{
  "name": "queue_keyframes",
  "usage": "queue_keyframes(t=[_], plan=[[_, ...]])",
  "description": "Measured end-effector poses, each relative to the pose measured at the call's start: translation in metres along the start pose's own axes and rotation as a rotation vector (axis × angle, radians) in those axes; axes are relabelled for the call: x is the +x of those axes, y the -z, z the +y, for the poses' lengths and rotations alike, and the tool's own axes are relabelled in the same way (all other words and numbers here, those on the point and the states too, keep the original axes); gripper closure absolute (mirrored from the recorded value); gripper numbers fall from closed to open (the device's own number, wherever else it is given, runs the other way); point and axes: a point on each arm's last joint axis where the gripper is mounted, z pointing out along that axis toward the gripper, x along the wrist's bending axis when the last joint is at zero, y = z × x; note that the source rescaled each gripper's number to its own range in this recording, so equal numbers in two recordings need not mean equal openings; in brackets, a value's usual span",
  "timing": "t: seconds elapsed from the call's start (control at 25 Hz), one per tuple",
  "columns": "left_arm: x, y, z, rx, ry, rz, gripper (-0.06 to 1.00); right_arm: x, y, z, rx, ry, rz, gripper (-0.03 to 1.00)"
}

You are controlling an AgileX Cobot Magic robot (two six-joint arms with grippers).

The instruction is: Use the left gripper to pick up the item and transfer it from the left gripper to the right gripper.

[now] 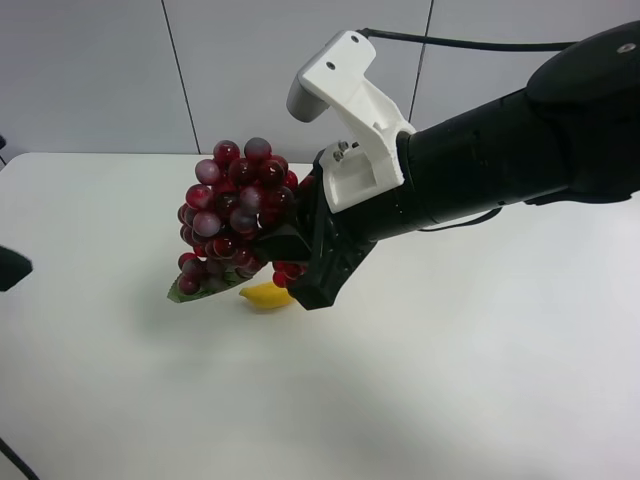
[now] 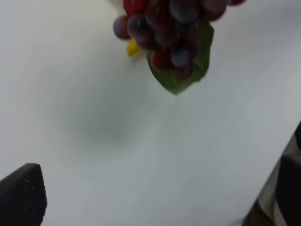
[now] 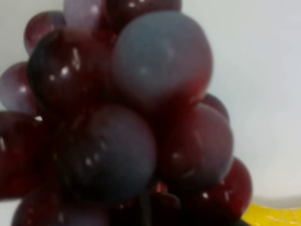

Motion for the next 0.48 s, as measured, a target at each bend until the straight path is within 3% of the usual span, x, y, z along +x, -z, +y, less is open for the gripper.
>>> queue_keyframes(t=[0.28,0.48], plan=[[-0.024,0.014,-0.055,-0.038,0.053,0.010,-0.05,0.000,0.000,0.000,0.000,0.000,0.000,0.96],[-0.044,0.021,-0.092,-0.124,0.073,-0.007,-0.05,0.000,0.000,0.000,0.000,0.000,0.001,0.96]])
